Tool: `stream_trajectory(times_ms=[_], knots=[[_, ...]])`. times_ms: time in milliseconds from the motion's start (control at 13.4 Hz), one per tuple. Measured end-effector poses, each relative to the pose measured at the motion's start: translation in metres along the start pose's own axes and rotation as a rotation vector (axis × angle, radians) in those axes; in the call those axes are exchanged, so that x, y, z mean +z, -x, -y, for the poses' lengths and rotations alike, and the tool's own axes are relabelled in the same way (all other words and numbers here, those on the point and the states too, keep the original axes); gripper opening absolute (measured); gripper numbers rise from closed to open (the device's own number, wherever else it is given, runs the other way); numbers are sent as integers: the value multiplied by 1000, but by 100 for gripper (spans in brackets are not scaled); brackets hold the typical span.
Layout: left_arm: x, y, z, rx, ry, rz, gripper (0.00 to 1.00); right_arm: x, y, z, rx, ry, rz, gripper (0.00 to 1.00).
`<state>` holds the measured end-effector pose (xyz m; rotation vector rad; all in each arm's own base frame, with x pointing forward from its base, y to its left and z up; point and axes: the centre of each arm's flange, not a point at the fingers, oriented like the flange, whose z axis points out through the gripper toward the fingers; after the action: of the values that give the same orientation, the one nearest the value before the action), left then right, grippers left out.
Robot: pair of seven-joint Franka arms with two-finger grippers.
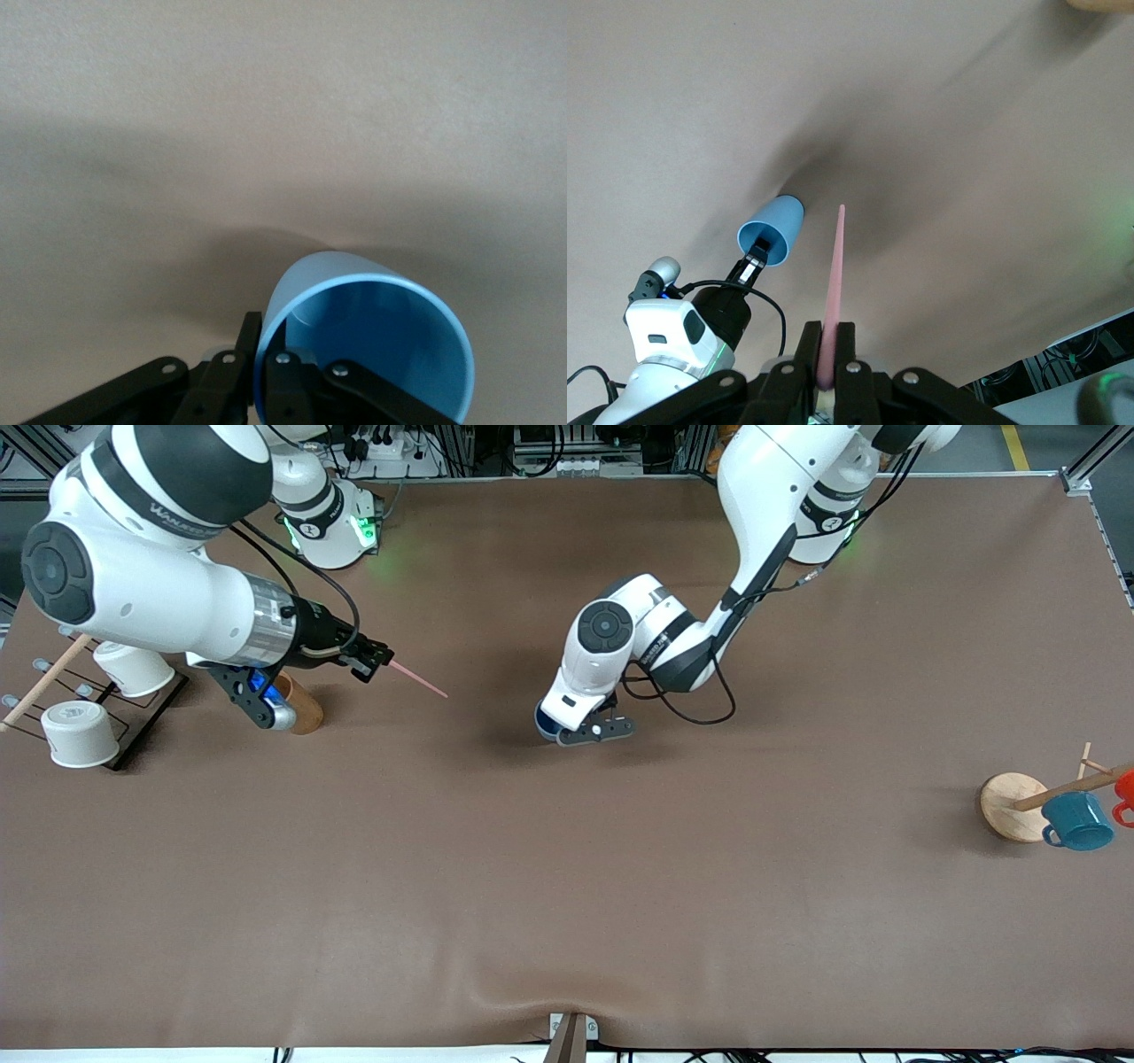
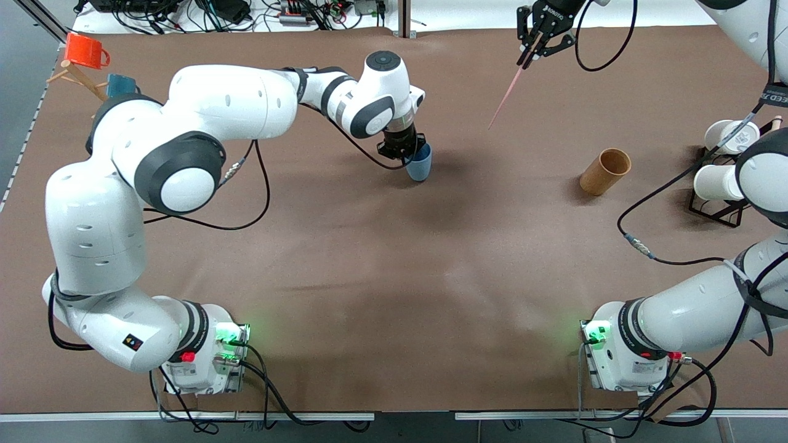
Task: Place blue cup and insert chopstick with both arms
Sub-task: 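Carry the blue cup to mid-table while the right gripper brings the chopstick, then set the blue cup down and release it with the left gripper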
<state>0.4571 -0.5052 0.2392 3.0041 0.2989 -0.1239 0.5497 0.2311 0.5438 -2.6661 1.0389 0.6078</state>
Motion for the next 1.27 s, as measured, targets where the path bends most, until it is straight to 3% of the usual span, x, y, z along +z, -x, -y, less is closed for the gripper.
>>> stream_trajectory(times_ms=[149,447,745,1266], knots=[[4,-1,1,-2,-5,3,20,1,-1,-1,3,2,1,10],[-14,-11,-5,-9,21,-19,62,2,0,-1,7,0,6,10],[-98,-30,-9,-29,24,-51,100,9,10,8,56,-22,12,10],[-239,-96,53,-153,5,-108,100,47,60,43,142,-70,-17,10]])
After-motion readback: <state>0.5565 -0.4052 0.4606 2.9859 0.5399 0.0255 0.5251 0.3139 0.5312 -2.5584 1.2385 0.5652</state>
